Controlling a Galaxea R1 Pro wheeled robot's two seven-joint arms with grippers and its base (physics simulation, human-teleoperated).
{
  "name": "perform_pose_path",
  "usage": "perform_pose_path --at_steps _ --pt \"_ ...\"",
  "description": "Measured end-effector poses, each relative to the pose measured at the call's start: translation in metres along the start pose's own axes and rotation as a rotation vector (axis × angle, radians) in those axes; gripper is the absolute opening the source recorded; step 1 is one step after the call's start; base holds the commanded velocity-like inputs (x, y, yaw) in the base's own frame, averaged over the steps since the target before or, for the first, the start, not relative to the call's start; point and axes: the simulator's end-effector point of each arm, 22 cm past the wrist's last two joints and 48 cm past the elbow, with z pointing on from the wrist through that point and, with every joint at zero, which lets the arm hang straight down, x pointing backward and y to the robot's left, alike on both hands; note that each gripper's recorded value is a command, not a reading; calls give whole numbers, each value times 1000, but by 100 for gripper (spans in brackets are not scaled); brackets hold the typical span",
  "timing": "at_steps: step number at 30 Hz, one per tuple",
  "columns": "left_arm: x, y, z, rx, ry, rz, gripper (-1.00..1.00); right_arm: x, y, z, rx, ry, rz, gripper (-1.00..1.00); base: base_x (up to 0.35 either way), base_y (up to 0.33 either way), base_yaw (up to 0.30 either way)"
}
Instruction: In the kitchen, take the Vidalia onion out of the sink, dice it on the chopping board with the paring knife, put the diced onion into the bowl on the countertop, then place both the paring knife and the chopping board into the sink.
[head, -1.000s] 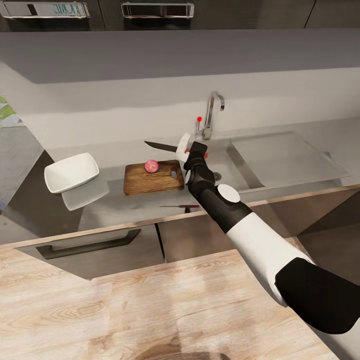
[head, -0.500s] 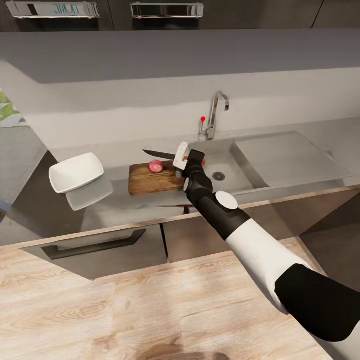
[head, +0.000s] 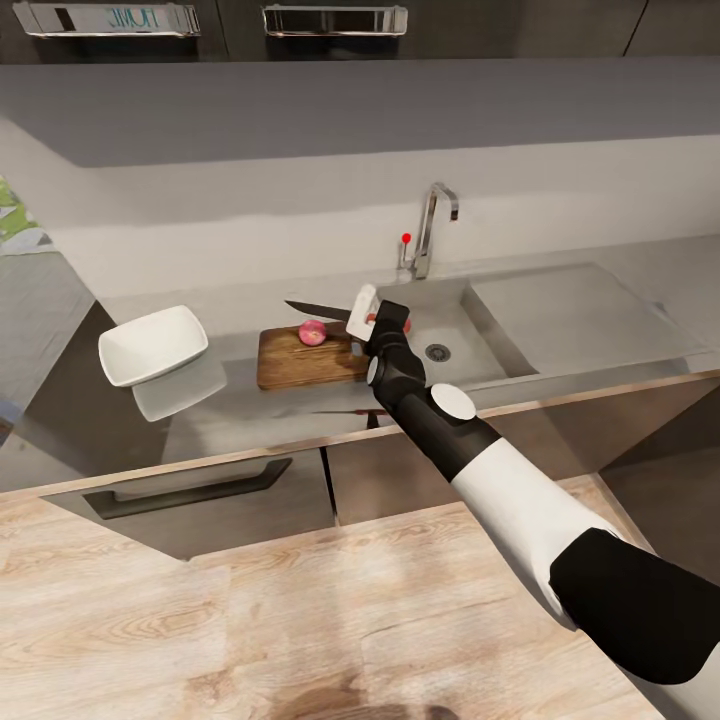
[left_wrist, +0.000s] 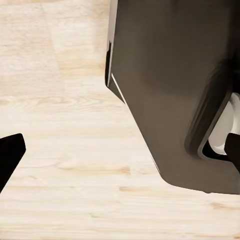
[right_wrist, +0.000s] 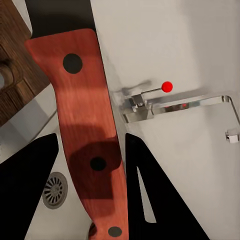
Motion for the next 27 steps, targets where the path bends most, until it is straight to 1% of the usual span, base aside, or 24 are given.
perform_pose_path --at_steps 14,16,19,21,27 --pt "0 1 0 -1 0 0 100 0 2 0 -3 1 0 -100 0 51 0" --pt "0 1 0 -1 0 0 100 1 6 -1 -11 2 0 -100 0 3 0" --pt "0 1 0 -1 0 0 100 -1 16 -3 -23 -5 -16 -100 0 1 0" --pt "0 1 0 -1 0 0 100 -7 24 -6 -30 -18 -42 -100 0 0 0" --pt "0 1 0 -1 0 0 100 -11 29 -8 -33 -27 -60 -100 0 0 0"
